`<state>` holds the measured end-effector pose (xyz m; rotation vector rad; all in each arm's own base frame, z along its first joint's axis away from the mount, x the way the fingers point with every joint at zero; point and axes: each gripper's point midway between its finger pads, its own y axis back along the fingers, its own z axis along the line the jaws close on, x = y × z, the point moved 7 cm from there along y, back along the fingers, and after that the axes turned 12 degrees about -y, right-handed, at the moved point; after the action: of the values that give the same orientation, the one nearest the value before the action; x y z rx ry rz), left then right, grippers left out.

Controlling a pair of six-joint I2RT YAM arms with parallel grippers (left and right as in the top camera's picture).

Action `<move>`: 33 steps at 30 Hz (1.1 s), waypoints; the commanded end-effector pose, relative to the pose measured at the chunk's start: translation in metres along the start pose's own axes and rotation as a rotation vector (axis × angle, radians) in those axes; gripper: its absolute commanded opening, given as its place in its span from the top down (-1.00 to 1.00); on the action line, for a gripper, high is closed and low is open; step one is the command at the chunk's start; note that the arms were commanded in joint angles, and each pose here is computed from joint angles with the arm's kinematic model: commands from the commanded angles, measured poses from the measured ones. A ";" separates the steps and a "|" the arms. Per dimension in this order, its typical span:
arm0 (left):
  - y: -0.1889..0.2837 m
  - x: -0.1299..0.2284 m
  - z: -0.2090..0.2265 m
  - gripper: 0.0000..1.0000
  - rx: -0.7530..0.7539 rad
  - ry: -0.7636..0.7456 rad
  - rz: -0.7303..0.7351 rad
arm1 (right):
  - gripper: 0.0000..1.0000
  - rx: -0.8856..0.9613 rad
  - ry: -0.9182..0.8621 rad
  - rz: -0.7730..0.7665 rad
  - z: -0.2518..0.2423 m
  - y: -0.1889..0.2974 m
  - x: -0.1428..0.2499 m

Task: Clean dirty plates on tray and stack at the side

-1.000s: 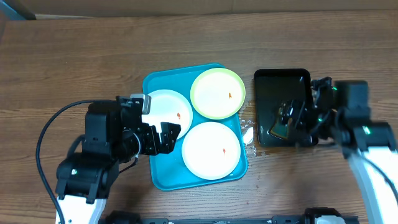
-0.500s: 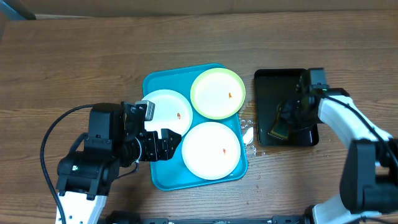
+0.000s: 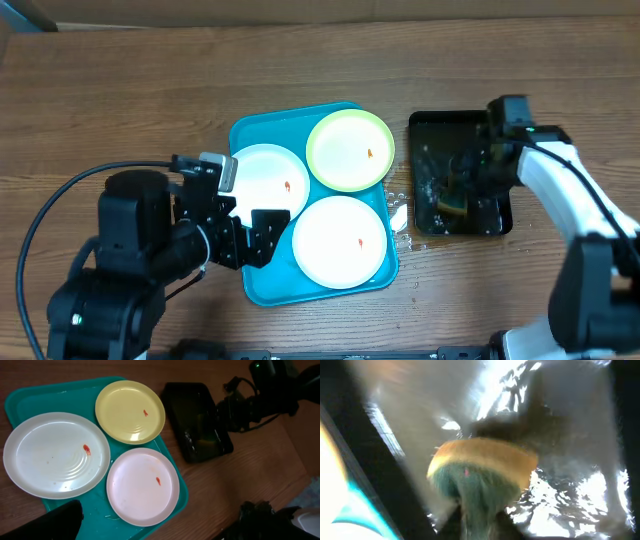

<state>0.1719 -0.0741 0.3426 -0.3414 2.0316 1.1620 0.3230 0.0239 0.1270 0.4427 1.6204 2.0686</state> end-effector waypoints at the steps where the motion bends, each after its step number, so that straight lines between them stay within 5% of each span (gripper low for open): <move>1: 0.006 -0.003 -0.004 -1.00 0.010 -0.035 -0.019 | 0.12 -0.057 0.035 -0.056 0.011 0.029 -0.001; 8: 0.006 -0.003 -0.003 -1.00 0.008 -0.034 -0.017 | 0.09 -0.027 -0.033 -0.009 -0.007 -0.003 0.015; 13: 0.006 -0.003 -0.003 -1.00 0.008 -0.034 -0.017 | 0.41 -0.032 -0.074 -0.020 -0.026 -0.040 0.031; 17: 0.006 -0.003 -0.003 -1.00 0.008 -0.034 -0.017 | 0.90 -0.027 -0.091 -0.079 -0.032 -0.051 0.029; 25: 0.006 -0.003 -0.003 -1.00 0.008 -0.034 -0.017 | 0.92 -0.096 -0.026 -0.106 -0.007 -0.013 0.009; 26: 0.006 -0.003 -0.003 -1.00 0.008 -0.034 -0.017 | 0.92 -0.098 -0.017 -0.107 -0.004 -0.006 0.007; 30: 0.006 -0.003 -0.003 -1.00 0.008 -0.034 -0.017 | 0.09 -0.098 -0.009 -0.110 0.001 0.005 0.004; 33: 0.006 -0.003 -0.003 -0.99 0.008 -0.034 -0.017 | -0.09 -0.078 -0.010 -0.138 -0.001 0.002 0.000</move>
<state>0.1704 -0.0738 0.3418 -0.3341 2.0332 1.1663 0.3169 0.0260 0.1200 0.3640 1.5129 2.0417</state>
